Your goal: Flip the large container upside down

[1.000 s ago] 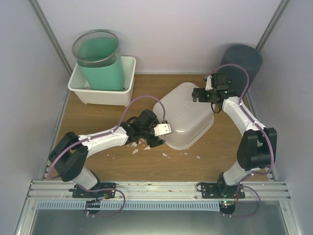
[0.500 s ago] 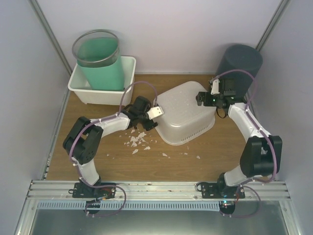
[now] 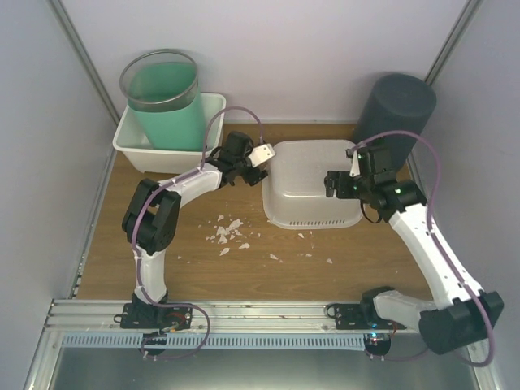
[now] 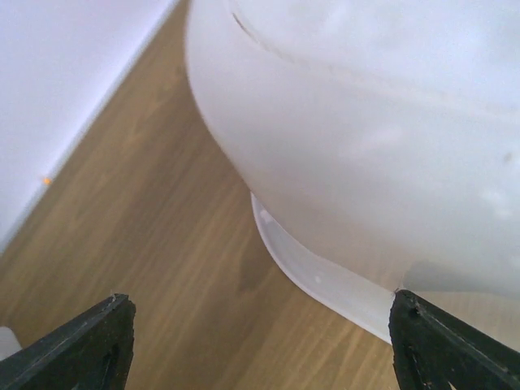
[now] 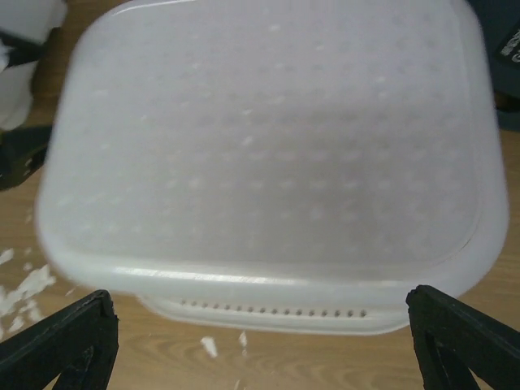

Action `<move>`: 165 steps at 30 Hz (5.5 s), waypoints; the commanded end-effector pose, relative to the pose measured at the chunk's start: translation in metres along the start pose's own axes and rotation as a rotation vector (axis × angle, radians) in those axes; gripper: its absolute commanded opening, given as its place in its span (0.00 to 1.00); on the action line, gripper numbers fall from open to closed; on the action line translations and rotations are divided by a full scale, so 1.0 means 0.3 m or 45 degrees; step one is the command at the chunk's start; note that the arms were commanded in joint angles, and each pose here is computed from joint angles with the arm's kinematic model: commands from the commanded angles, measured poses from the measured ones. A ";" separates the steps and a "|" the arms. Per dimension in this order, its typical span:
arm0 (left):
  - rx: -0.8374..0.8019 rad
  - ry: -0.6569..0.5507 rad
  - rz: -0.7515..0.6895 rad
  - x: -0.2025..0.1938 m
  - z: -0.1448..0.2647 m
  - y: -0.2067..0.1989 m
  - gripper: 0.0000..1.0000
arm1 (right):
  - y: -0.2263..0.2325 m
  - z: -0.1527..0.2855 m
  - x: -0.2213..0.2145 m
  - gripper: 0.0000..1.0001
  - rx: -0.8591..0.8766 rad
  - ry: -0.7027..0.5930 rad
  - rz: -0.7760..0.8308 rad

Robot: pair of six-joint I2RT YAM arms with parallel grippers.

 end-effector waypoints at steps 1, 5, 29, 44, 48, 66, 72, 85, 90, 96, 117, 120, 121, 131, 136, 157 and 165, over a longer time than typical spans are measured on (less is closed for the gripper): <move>0.030 -0.101 0.020 0.096 0.042 0.044 0.85 | 0.034 0.052 -0.104 0.96 -0.032 0.123 -0.020; 0.095 -0.073 0.026 0.134 0.119 0.085 0.85 | 0.077 -0.059 -0.253 0.96 0.086 0.279 -0.020; 0.673 0.124 -0.164 0.037 0.826 0.654 0.99 | 0.159 -0.508 -0.167 1.00 -0.036 0.373 0.125; 0.481 0.188 -0.322 -0.110 0.938 0.826 0.95 | 0.099 -0.697 -0.058 1.00 -0.129 0.326 -0.010; 0.381 0.149 -0.380 -0.105 0.953 0.788 0.96 | 0.042 -0.700 -0.002 1.00 -0.159 0.288 -0.064; 0.122 0.092 -0.468 -0.267 1.080 0.347 0.99 | -0.008 -0.833 0.130 1.00 -0.217 0.231 -0.113; 0.069 0.191 -0.534 -0.398 0.997 0.276 0.98 | 0.013 -0.837 0.161 1.00 -0.205 0.184 -0.182; -0.018 0.229 -0.544 -0.495 0.812 0.432 0.98 | 0.270 -0.695 0.061 1.00 -0.004 0.207 0.003; -0.092 0.257 -0.497 -0.537 0.734 0.475 0.97 | 0.281 -0.680 0.038 1.00 0.005 0.229 0.035; -0.015 0.250 -0.480 -0.561 0.665 0.532 0.97 | 0.279 -0.672 -0.003 1.00 0.005 0.244 0.063; -0.255 0.388 -0.514 -0.579 0.608 0.488 0.79 | 0.268 -0.673 -0.038 1.00 -0.008 0.287 0.114; -0.308 0.434 -0.549 -0.585 0.608 0.473 0.79 | 0.272 -0.664 -0.035 1.00 0.004 0.281 0.114; -0.344 0.456 -0.546 -0.590 0.605 0.467 0.79 | 0.272 -0.660 -0.033 1.00 0.006 0.277 0.114; -0.632 0.495 -0.370 -0.568 0.572 0.462 0.88 | 0.267 -0.633 -0.038 1.00 0.008 0.272 0.128; -0.733 0.541 -0.363 -0.571 0.579 0.385 0.87 | 0.262 -0.631 -0.049 1.00 0.004 0.280 0.135; -0.700 0.606 -0.627 -0.574 0.953 -0.050 0.89 | 0.262 -0.519 -0.117 1.00 0.020 0.302 0.125; -0.480 0.484 -0.827 -0.498 1.078 -0.112 0.95 | 0.264 -0.488 -0.140 1.00 0.023 0.302 0.115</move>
Point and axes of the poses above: each gripper's point midway between its finger pads, its own z axis back along the fingers, its own y axis along the line the jaws close on, x = y × z, the point moved 9 cm from there along z, back along the fingers, and after that the axes turned 1 degree about -z, right-handed, at the moved point
